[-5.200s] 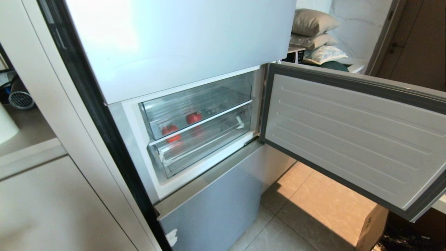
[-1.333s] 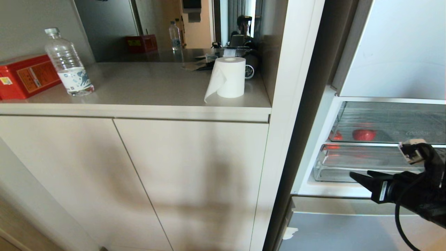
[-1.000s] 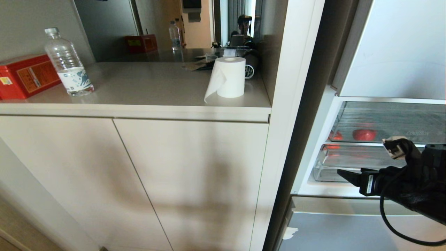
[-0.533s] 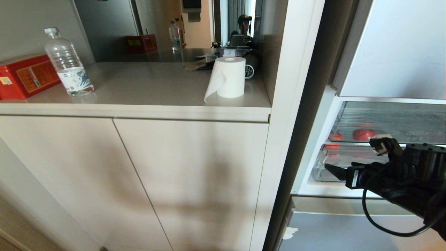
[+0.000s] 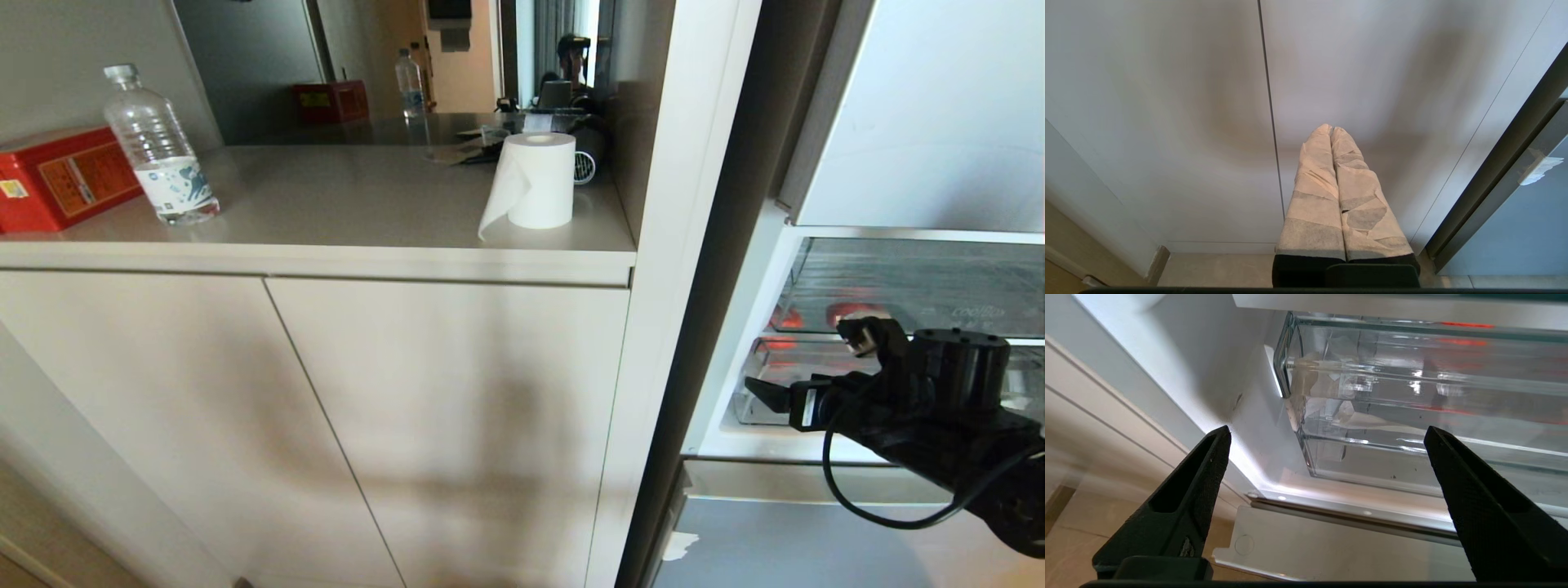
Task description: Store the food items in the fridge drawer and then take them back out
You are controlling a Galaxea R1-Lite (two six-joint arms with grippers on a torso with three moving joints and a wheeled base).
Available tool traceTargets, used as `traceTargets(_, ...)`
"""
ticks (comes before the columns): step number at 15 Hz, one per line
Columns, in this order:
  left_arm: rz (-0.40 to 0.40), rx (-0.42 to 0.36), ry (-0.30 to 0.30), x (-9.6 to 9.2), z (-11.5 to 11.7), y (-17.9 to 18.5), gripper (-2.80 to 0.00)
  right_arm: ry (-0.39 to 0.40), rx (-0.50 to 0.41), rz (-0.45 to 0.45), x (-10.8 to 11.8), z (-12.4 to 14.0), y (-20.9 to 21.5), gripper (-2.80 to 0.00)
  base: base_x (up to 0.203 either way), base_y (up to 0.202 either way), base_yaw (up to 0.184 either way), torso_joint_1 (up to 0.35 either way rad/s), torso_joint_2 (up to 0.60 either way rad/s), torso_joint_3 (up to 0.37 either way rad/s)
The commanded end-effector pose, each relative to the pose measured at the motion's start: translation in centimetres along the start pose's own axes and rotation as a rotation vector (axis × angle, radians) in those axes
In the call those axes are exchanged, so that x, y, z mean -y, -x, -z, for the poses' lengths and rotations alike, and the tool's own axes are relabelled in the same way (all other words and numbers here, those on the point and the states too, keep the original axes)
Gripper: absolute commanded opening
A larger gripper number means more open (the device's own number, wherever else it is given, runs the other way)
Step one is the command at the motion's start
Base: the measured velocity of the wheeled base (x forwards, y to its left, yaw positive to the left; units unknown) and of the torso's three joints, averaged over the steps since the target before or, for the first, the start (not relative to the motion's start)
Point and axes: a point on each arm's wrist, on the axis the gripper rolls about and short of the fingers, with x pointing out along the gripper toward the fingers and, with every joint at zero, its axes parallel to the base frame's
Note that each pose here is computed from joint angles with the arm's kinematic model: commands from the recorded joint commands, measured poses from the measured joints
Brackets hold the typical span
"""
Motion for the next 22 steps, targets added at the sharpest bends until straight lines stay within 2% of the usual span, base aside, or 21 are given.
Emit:
traceTargets(1, 0.0, -0.001, 0.0, 0.0, 0.0, 0.0, -2.8, 0.0, -0.005, -0.002, -0.2, 0.2, -0.7, 0.0, 0.0, 0.0, 0.0, 0.0, 0.0, 0.0)
traceTargets(8, 0.0, -0.001, 0.001, 0.0, 0.0, 0.0, -2.8, 0.007, 0.012, 0.026, -1.2, -0.1, -1.5, 0.0, 0.0, 0.0, 0.0, 0.0, 0.0, 0.0)
traceTargets(9, -0.002, 0.0, 0.001, 0.0, 0.0, 0.0, -2.8, 0.007, 0.012, 0.023, -1.3, -0.1, -1.5, -2.8, 0.0, 0.0, 0.0, 0.0, 0.0, 0.0)
traceTargets(11, -0.002, 0.0, 0.001, 0.0, 0.0, 0.0, -2.8, 0.004, 0.013, 0.018, -1.5, -0.1, -1.5, -2.8, 0.0, 0.0, 0.0, 0.0, 0.0, 0.0)
traceTargets(16, 0.0, 0.0, 0.001, 0.0, 0.0, 0.0, -2.8, 0.007, 0.041, -0.051, -3.8, -0.4, -1.6, -2.8, 0.0, 0.0, 0.0, 0.0, 0.0, 0.0)
traceTargets(22, 0.0, -0.001, 0.001, 0.0, 0.0, 0.0, -2.8, 0.007, 0.021, -0.032, -3.8, 0.2, -0.6, -2.8, 0.0, 0.0, 0.0, 0.0, 0.0, 0.0)
